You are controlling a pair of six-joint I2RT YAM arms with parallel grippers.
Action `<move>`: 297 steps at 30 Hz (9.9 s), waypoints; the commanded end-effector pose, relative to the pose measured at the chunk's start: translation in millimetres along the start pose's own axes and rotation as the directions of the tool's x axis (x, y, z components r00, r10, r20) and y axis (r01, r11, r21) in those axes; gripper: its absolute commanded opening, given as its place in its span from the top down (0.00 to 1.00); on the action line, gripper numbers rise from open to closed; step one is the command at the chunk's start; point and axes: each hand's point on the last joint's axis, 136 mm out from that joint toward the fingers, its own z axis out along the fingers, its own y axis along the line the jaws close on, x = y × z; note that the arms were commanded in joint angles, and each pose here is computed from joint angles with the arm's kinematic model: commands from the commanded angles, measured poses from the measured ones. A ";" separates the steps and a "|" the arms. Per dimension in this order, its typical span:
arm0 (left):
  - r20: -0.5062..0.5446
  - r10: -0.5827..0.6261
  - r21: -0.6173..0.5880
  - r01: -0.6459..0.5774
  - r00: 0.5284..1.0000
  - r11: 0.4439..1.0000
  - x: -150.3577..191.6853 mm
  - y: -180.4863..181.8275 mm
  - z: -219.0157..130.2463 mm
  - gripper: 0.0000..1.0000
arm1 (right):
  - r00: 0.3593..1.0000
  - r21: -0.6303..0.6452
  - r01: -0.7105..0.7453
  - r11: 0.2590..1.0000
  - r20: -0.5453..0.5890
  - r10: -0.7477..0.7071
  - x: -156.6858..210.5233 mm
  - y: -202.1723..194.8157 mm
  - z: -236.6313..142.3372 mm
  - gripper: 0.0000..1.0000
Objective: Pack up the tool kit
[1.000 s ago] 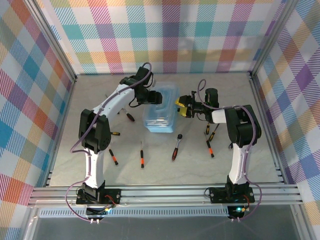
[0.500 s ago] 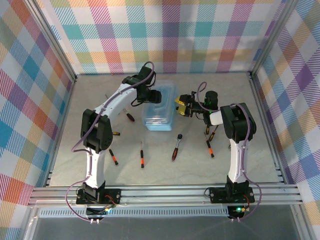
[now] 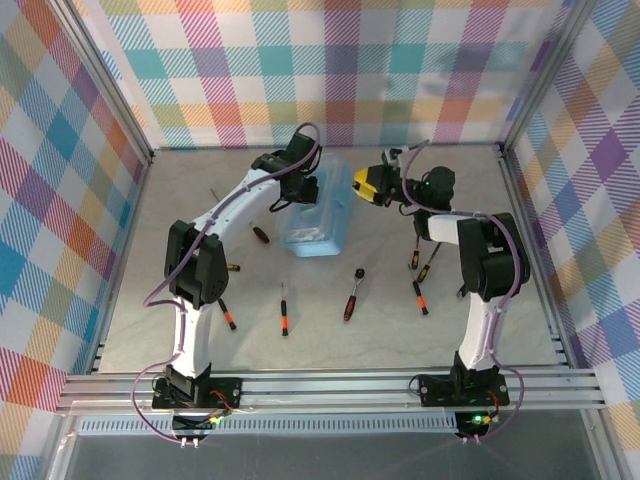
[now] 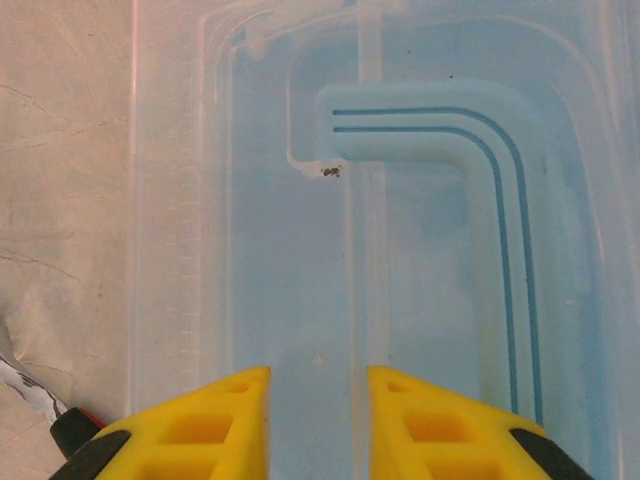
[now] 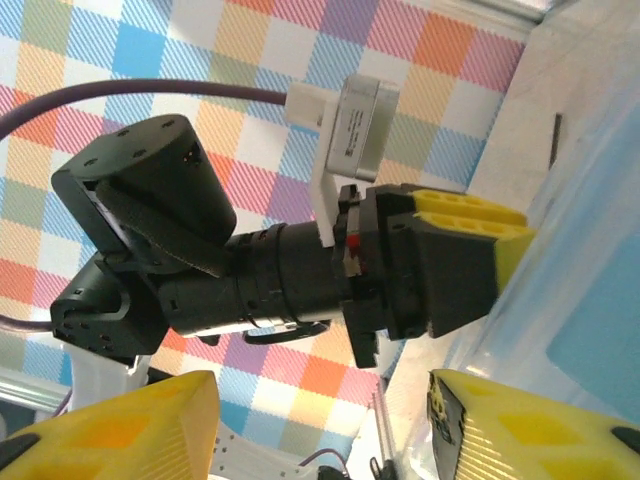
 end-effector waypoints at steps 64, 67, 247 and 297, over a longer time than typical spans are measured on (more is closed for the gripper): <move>-0.296 0.076 0.006 -0.077 0.952 0.997 49.8 9.4 -12.5 0.05 | 0.997 0.675 -0.077 0.734 0.053 0.055 74.3 -75.7 -69.8 0.29; -0.320 0.060 0.068 -0.041 0.945 0.997 60.3 3.4 -2.7 0.07 | 0.997 0.674 -0.075 0.735 0.051 0.056 74.8 -75.5 -69.6 0.29; -0.030 -0.577 0.810 0.358 0.816 0.465 -0.7 9.2 -104.8 0.00 | 0.986 0.533 0.048 0.845 -0.162 0.046 50.9 19.6 121.3 0.31; -0.131 -0.433 0.527 0.433 0.892 0.731 25.8 44.5 4.3 0.00 | 0.995 0.986 0.000 0.165 -0.016 0.093 34.5 -182.0 -129.3 0.62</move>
